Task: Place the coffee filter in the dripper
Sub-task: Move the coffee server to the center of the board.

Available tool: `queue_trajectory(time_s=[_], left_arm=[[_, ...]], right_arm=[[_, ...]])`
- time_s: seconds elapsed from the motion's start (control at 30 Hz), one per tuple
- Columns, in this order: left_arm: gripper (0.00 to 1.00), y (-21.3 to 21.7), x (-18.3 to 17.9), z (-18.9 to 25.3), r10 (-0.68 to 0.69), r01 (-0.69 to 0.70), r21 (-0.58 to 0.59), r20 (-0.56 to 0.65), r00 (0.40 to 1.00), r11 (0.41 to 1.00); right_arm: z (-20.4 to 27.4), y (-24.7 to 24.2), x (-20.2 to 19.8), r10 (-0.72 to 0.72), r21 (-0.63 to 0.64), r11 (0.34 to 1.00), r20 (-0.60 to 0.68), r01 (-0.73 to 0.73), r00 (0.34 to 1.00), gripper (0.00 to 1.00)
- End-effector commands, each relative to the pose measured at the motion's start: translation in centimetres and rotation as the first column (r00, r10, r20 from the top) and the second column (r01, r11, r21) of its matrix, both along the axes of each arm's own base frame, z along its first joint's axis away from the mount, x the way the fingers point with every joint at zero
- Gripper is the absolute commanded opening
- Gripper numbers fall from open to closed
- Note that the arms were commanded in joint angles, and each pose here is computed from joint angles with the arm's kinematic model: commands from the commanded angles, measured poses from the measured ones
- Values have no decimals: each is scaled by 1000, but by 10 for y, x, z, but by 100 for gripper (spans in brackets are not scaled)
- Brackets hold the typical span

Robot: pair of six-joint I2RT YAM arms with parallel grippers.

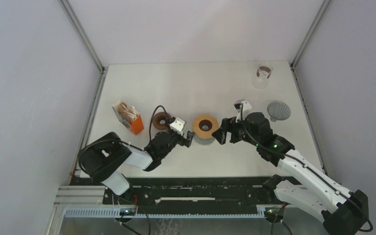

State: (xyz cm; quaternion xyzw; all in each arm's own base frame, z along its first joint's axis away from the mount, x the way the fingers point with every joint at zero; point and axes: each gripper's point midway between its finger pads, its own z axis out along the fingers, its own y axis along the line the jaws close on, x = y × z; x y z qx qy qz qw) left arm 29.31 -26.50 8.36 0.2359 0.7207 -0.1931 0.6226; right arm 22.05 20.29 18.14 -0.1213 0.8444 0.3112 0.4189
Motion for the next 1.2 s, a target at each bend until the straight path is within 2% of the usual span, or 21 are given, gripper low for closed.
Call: queue_trajectory(time_s=[0.0, 0.47, 0.63, 0.77, 1.03, 1.17], left_arm=[[89, -3, 4, 40, 1, 9, -106, 93, 996, 994], [90, 39, -27, 28, 77, -84, -136, -54, 996, 987], [91, 58, -24, 42, 193, -211, -142, -133, 972, 967], [93, 67, -24, 62, 232, -261, -159, -179, 956, 952], [95, 77, -28, 93, 216, -279, -256, -249, 944, 926], [95, 80, -29, 103, 204, -273, -288, -248, 947, 918]], right_arm=[[-10, 5, 0, -16, -63, 998, 57, 20, 998, 91], [-55, 45, -4, -30, -111, 993, 93, 40, 995, 87], [-64, 51, 8, -76, -124, 988, 113, 90, 991, 82], [-74, 54, 17, -102, -138, 983, 118, 118, 988, 77], [-84, 56, 36, -162, -143, 974, 118, 178, 980, 65], [-85, 55, 53, -185, -139, 969, 122, 202, 975, 62]])
